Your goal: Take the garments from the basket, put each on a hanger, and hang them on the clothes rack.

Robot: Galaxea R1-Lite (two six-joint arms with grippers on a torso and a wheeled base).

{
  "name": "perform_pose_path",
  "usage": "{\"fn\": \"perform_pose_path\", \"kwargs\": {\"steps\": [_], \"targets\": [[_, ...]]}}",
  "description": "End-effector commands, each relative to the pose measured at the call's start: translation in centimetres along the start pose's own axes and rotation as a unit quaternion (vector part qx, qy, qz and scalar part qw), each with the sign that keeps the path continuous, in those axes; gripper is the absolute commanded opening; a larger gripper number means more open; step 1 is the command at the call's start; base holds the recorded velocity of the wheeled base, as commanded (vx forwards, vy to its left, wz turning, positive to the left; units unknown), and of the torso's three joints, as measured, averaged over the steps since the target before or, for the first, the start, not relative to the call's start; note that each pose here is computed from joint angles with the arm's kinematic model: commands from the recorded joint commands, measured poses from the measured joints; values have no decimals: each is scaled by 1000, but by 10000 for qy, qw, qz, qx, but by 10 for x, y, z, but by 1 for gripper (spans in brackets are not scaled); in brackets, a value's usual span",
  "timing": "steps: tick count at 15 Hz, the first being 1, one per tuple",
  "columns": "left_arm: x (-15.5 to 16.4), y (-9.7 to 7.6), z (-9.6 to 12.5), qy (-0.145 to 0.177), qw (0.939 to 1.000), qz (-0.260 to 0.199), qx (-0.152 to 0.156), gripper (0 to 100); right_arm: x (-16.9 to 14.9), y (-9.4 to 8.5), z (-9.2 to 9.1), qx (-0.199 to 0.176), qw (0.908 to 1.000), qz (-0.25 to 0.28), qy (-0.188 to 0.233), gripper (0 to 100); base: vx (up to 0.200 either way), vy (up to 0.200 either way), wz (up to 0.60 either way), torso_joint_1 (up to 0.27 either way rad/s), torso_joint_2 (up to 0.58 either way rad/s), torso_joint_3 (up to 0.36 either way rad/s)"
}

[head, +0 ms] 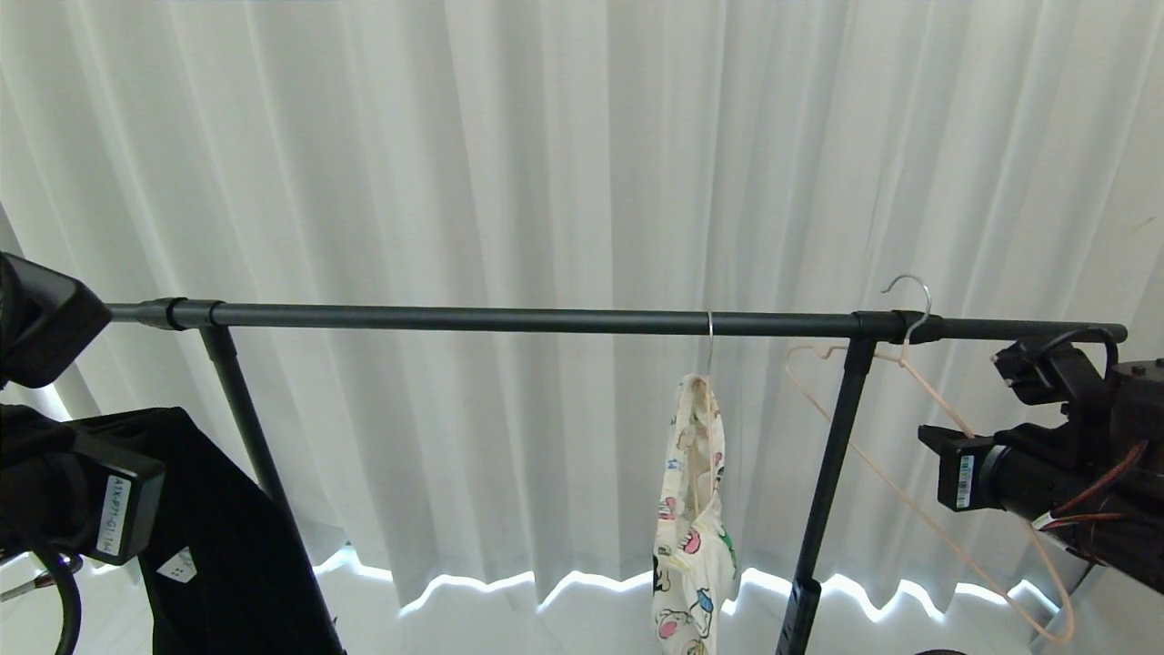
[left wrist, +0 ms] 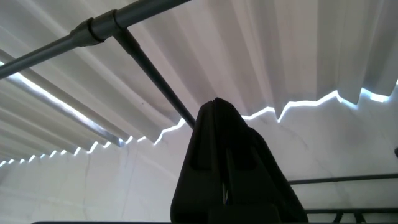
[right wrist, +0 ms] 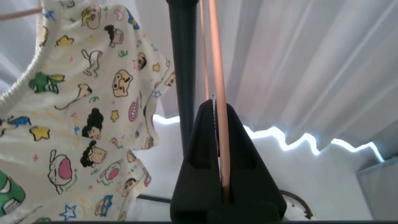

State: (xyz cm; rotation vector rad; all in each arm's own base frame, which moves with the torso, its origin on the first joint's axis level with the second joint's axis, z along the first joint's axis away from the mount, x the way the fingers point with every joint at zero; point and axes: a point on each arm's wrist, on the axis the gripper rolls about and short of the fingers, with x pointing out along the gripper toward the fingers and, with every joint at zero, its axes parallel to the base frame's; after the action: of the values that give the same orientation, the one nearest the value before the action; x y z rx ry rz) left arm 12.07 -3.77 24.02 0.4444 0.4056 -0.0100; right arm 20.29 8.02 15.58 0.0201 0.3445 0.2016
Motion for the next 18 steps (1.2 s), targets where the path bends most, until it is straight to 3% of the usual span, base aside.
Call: {"fn": "perform_pose_path", "kwargs": {"steps": [1, 8, 14, 18], "targets": [[1, 0, 0, 20, 10000, -3, 8, 0, -2, 0, 0, -47, 10000, -3, -38, 0, 0, 0, 0, 0, 0, 0], [2, -1, -1, 47, 10000, -11, 21, 0, -43, -7, -13, -168, 9992, -248, -274, 0, 0, 0, 0, 0, 0, 0], [3, -1, -1, 61, 10000, -15, 27, 0, -65, 0, -34, -507, 9985, 124, -187, 0, -200, 0, 0, 8, 3, 1], [2, -1, -1, 40, 10000, -9, 18, 0, -66, 3, -36, -552, 9983, 85, -180, 0, -200, 0, 0, -6, 2, 4]]}}
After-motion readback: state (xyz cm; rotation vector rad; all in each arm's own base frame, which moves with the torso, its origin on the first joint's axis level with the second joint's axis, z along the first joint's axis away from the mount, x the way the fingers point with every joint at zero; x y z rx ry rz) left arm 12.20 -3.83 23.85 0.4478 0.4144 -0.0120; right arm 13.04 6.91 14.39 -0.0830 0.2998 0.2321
